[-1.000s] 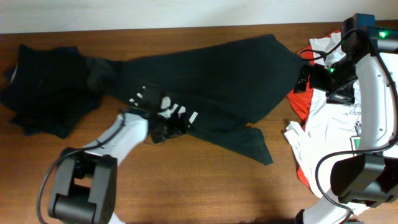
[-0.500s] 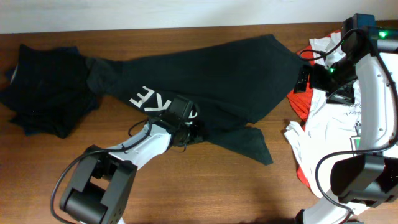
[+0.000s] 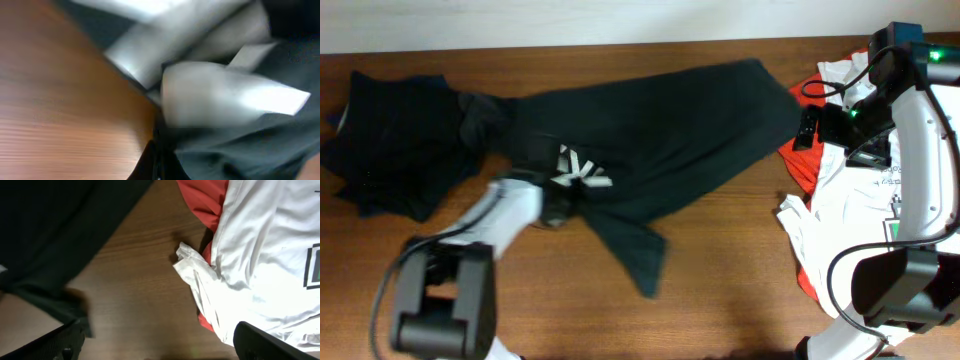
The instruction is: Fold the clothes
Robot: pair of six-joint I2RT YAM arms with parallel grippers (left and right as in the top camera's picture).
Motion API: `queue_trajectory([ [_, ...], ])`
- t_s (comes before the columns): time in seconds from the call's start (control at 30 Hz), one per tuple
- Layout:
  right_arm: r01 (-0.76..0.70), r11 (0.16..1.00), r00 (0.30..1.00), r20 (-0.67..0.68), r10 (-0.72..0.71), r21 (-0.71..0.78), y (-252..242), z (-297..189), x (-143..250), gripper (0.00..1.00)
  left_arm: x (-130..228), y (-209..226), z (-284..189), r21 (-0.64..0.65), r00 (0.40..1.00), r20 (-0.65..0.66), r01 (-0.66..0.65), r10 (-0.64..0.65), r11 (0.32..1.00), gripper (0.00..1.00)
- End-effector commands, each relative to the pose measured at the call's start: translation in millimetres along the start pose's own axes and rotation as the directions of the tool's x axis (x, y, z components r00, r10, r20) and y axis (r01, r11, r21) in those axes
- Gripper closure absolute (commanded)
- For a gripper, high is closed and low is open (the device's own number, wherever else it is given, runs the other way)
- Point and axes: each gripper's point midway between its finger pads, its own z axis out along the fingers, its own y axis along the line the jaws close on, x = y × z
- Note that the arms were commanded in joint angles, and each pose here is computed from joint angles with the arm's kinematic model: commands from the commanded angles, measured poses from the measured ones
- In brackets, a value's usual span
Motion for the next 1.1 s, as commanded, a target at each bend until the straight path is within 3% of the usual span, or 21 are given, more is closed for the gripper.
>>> queue_trajectory([
  [0.0, 0.006, 1.0, 0.999, 0.035, -0.007, 0.015, -2, -11, 2, 0.02, -40, 23, -49, -0.007, 0.992, 0.129, 0.0, 0.0, 1.0, 0.2],
  [0.03, 0.006, 1.0, 0.999, 0.035, -0.007, 0.015, -2, -11, 2, 0.01, -35, 27, -50, -0.004, 0.995, 0.103, 0.015, -0.015, 1.0, 0.03],
  [0.17, 0.006, 1.0, 0.999, 0.035, -0.007, 0.015, -2, -11, 2, 0.01, 9, 29, -47, -0.01, 0.996, -0.08, 0.044, -0.045, 0.999, 0.01],
  [0.23, 0.006, 1.0, 0.999, 0.035, -0.007, 0.015, -2, -11, 2, 0.01, 19, 15, -46, 0.023, 0.993, -0.114, 0.02, -0.017, 1.0, 0.04],
  [0.3, 0.006, 1.0, 0.999, 0.035, -0.007, 0.015, -2, -11, 2, 0.01, 25, -5, -41, 0.043, 0.993, -0.106, -0.052, 0.056, 0.998, 0.16],
  [0.43, 0.006, 1.0, 0.999, 0.031, -0.006, 0.016, -2, -11, 2, 0.01, 36, -29, -31, 0.001, 0.985, -0.08, -0.154, 0.153, 0.988, 0.27],
  [0.8, 0.005, 1.0, 1.0, 0.028, -0.006, 0.016, -2, -11, 3, 0.01, 65, -30, 26, -0.1, 0.973, -0.179, -0.163, 0.143, 0.982, 0.3],
  [0.93, 0.005, 1.0, 1.0, 0.028, -0.006, 0.016, -2, -11, 3, 0.01, 66, -28, 29, -0.107, 0.972, -0.19, -0.162, 0.14, 0.981, 0.51],
  [1.07, 0.005, 1.0, 1.0, 0.028, -0.005, 0.016, -2, -11, 3, 0.01, 74, -21, 26, -0.13, 0.966, -0.226, -0.16, 0.128, 0.979, 0.8],
])
